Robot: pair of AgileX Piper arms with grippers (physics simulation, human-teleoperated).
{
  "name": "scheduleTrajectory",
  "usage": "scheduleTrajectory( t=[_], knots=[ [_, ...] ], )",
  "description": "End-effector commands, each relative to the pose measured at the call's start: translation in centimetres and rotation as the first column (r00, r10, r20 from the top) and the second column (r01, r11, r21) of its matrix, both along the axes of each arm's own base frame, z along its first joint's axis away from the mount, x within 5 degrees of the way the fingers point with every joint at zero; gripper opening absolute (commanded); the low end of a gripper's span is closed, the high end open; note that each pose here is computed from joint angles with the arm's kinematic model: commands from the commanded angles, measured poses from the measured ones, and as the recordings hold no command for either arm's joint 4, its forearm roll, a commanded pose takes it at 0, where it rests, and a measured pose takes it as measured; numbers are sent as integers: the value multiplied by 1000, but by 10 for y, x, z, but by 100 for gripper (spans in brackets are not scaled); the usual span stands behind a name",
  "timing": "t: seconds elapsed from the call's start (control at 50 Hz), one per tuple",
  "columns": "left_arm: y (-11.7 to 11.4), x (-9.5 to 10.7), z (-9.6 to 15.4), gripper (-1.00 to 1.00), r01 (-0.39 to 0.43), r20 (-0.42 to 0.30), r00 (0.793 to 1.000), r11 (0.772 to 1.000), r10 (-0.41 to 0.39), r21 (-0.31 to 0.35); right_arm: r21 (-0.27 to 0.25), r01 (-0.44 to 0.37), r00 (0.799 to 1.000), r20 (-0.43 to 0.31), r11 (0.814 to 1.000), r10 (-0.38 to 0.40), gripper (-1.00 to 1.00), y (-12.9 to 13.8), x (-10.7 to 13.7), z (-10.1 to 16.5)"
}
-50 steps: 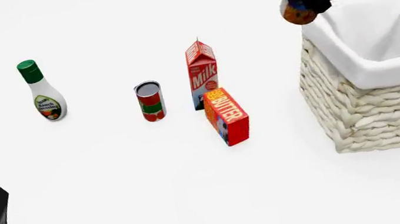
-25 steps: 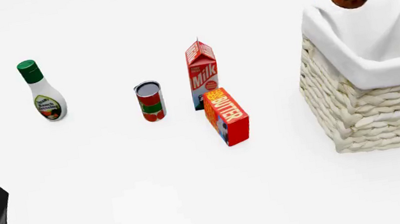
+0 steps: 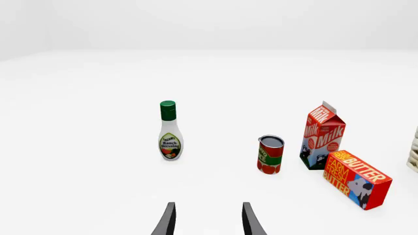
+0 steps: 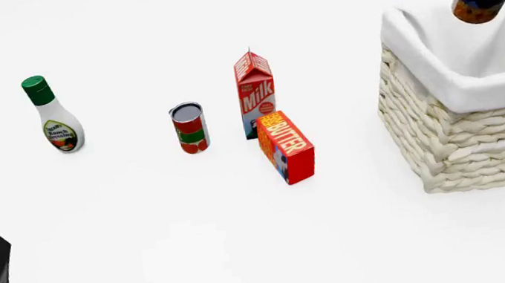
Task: Pick the alphabet soup and place it in the basket.
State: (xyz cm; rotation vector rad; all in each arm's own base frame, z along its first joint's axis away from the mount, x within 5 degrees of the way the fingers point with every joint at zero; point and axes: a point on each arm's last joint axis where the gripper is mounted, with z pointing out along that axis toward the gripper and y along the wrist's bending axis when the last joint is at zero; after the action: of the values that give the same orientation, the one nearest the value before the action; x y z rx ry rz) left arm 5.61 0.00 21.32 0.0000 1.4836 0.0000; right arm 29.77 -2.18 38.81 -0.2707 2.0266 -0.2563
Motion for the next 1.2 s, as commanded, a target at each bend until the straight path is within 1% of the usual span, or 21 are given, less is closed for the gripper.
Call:
scheduleTrajectory(
  t=[0.02,0.18,0.42,0.66,0.78,0.8,1.06,1.2],
  knots=[
    [0,0,0,100,0,0,1000,1000,0,0,9,67,998,1,998,-67,-100,-19,7,-11],
    [0,0,0,100,0,0,1000,1000,0,0,4,82,997,-7,997,-82,-100,-25,11,-20],
    [0,0,0,100,0,0,1000,1000,0,0,0,89,996,-28,996,-89,-100,-31,24,-39],
    [0,0,0,100,0,0,1000,1000,0,0,-3,101,994,-34,995,-101,-100,-37,31,-45],
    [0,0,0,100,0,0,1000,1000,0,0,-4,111,993,-36,994,-111,-100,-42,40,-51],
    [0,0,0,100,0,0,1000,1000,0,0,3,113,993,-40,994,-113,-100,-42,42,-52],
    [0,0,0,100,0,0,1000,1000,0,0,2,101,993,-68,995,-101,-100,-39,49,-74],
    [0,0,0,100,0,0,1000,1000,0,0,-3,102,992,-75,995,-102,-100,-41,50,-79]
  ],
)
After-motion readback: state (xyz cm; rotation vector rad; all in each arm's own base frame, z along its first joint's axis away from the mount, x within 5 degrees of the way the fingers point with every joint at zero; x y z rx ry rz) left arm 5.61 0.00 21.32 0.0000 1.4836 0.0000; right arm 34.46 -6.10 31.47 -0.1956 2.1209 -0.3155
